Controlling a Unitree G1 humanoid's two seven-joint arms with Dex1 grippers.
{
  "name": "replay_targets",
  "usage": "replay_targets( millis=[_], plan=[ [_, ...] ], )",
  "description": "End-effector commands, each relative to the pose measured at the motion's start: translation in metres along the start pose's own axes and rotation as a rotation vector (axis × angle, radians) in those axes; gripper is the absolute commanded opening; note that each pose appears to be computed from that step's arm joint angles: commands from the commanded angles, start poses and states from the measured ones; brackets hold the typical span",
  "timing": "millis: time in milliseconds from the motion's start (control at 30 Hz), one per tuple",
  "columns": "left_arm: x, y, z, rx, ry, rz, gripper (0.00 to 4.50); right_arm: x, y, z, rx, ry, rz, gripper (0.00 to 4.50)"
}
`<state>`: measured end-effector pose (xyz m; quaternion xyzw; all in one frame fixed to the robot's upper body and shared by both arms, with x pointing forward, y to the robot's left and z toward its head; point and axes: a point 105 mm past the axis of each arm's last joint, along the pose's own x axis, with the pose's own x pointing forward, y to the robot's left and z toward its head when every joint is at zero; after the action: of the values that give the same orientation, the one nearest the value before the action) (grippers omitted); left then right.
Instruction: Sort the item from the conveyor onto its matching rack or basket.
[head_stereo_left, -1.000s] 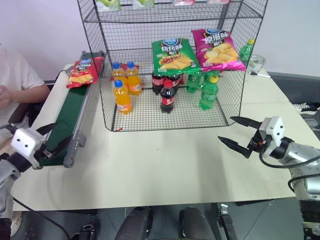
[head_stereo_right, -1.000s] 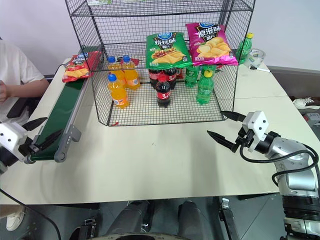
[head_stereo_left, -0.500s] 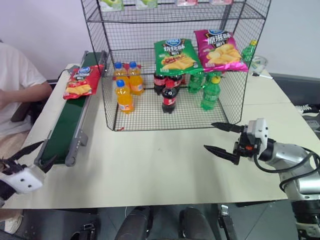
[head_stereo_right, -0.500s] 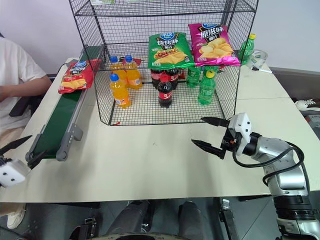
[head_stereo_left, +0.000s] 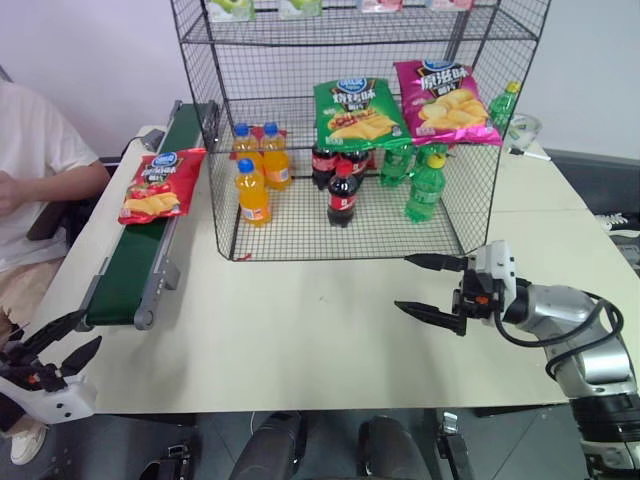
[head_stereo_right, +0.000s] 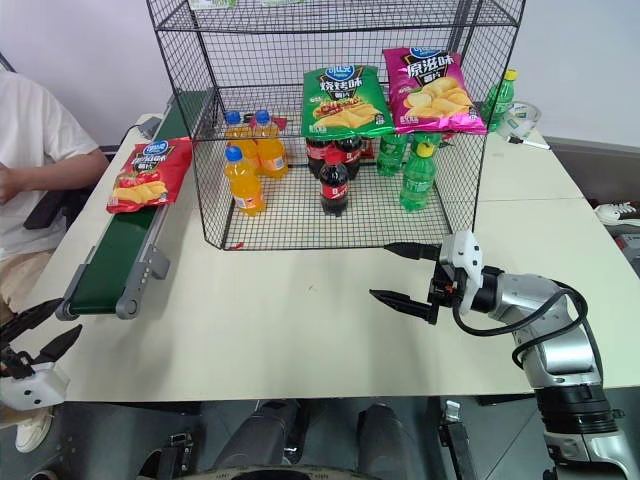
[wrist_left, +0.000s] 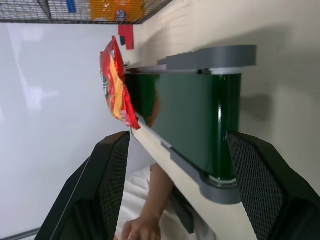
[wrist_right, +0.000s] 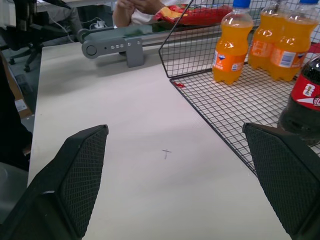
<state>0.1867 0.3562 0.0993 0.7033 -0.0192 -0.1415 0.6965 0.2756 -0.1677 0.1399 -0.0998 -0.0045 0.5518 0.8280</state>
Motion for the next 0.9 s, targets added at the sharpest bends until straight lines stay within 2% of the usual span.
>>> replay_targets(
  millis=[33,467,900],
  plan=[
    [-0.001,0.009,-0.010,0.008,0.048,0.056,3.20,0.001,0.000,0.012,-0.039,-0.025,0.006,4.50],
    [0.006,0.018,-0.010,0.055,0.125,0.191,3.20,0.010,0.021,0.025,0.053,-0.089,0.119,4.50],
    [0.013,0.008,0.001,0.028,0.115,0.191,3.20,0.013,0.015,0.027,0.032,-0.082,0.082,4.50]
  ],
)
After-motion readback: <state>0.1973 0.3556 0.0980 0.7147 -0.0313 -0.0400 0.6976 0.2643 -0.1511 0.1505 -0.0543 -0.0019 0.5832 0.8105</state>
